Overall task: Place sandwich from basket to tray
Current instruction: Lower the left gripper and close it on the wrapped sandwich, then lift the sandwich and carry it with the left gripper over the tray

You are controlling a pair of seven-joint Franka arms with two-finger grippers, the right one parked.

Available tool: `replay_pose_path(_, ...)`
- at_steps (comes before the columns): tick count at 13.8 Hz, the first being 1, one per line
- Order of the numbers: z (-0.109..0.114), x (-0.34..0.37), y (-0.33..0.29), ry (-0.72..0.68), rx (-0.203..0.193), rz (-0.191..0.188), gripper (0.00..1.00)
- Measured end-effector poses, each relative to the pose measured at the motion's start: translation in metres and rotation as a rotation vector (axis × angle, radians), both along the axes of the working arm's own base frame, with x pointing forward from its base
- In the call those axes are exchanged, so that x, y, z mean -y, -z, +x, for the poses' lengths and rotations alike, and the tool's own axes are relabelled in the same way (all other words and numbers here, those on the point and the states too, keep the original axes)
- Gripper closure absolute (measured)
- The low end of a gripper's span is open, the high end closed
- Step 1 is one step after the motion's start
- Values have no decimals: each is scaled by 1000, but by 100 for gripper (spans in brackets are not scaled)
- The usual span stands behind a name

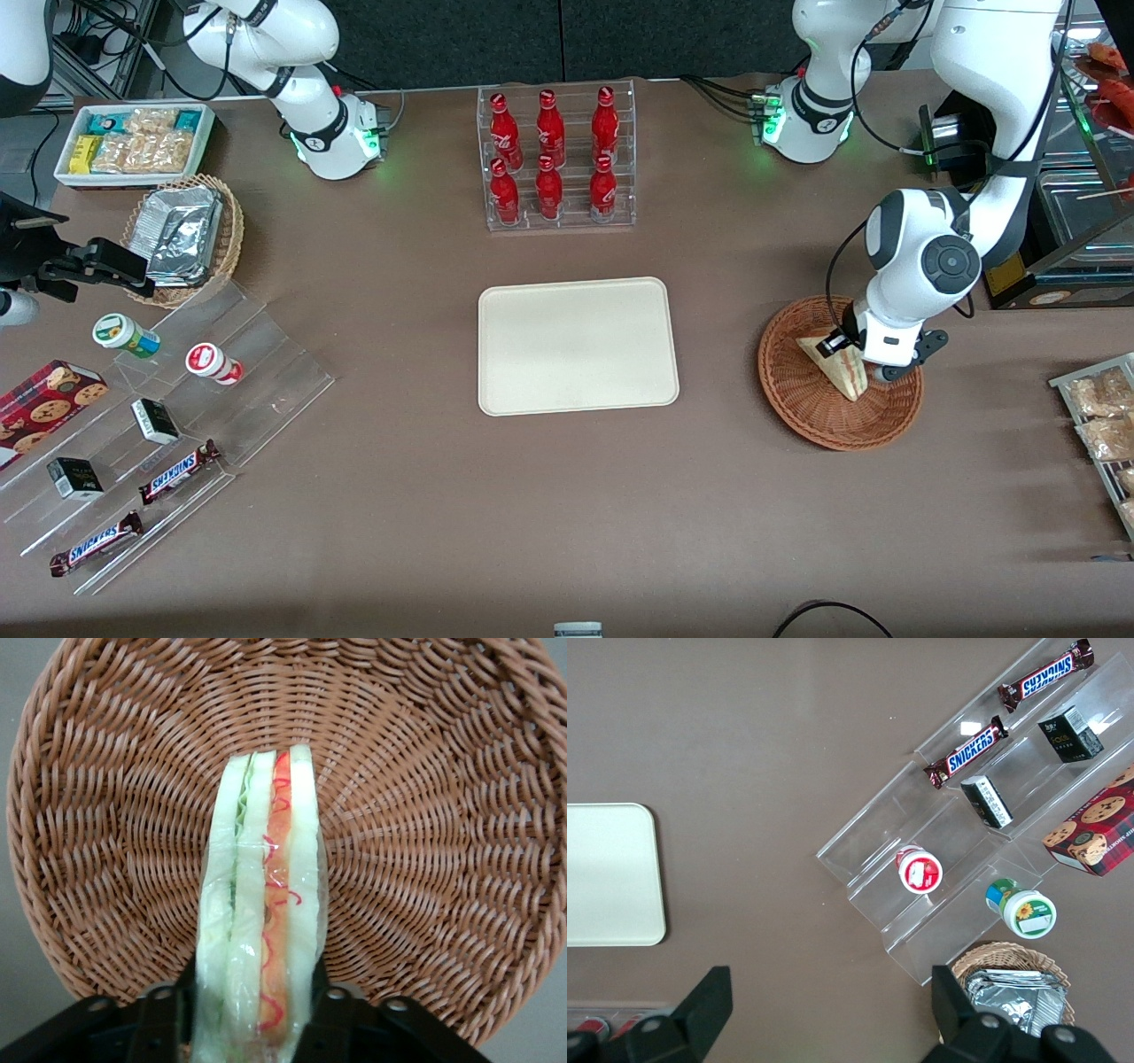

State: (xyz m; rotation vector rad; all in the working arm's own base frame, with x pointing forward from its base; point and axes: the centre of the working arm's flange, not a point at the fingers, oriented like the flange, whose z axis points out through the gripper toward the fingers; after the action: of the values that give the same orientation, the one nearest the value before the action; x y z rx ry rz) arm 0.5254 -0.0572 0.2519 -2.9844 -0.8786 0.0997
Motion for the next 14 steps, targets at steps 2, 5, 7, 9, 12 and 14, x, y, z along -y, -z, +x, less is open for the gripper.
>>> replay_pose_path(2, 0, 0, 0, 0, -5, 1, 68)
replay_pose_path(5, 3, 1, -6, 1, -26, 4, 74)
replay_pose_path(7, 11, 5, -21, 7, -52, 9, 79)
replay_pose_path(9, 25, 18, -48, 36, -71, 13, 85)
replay_pose_path(12, 43, 41, -98, 119, -93, 16, 85)
replay_pose_path(14, 49, 61, -124, 183, -77, 13, 85)
